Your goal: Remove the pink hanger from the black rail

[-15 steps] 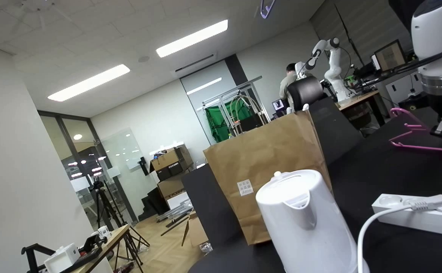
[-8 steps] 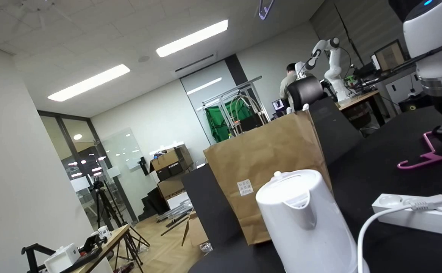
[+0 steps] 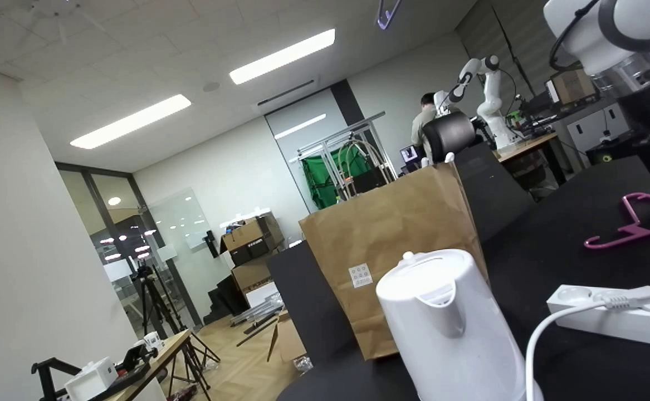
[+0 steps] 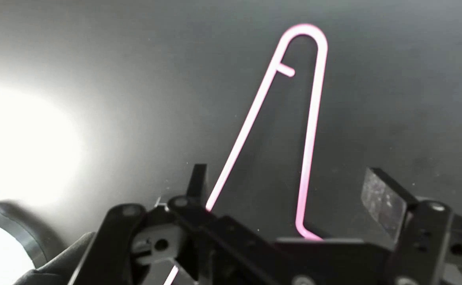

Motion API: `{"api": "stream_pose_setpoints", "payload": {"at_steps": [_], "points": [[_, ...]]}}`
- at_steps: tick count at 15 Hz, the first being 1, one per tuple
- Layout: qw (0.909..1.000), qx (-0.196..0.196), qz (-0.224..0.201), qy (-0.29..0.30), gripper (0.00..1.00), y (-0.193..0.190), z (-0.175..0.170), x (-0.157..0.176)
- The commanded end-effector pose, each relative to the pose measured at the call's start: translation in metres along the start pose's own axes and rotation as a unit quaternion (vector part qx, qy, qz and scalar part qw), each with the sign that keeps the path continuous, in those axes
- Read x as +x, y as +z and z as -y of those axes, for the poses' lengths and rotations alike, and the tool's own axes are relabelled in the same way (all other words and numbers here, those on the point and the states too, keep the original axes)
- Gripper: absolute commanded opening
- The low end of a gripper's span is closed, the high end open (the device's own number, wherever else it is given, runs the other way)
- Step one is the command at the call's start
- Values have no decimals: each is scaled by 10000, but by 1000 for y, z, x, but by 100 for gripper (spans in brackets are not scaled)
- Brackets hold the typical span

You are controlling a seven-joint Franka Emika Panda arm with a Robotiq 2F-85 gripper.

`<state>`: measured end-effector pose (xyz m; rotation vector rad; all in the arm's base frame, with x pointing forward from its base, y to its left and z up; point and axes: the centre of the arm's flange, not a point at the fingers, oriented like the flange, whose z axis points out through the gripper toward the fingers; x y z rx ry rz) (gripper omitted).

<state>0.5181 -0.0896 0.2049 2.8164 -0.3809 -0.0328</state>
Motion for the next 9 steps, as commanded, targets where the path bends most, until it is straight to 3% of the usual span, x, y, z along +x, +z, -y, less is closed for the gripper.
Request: {"api": "stream_pose_setpoints", "payload": {"at_steps": [1,4,5,9], "points": [[9954,238,782,-510,100,-34,-18,3],[9869,332,1336,-843,100,-46,-29,0],[9914,298,1088,-668,100,-37,-23,-6],[9881,366,1258,-805,100,-41,-29,-6]]}}
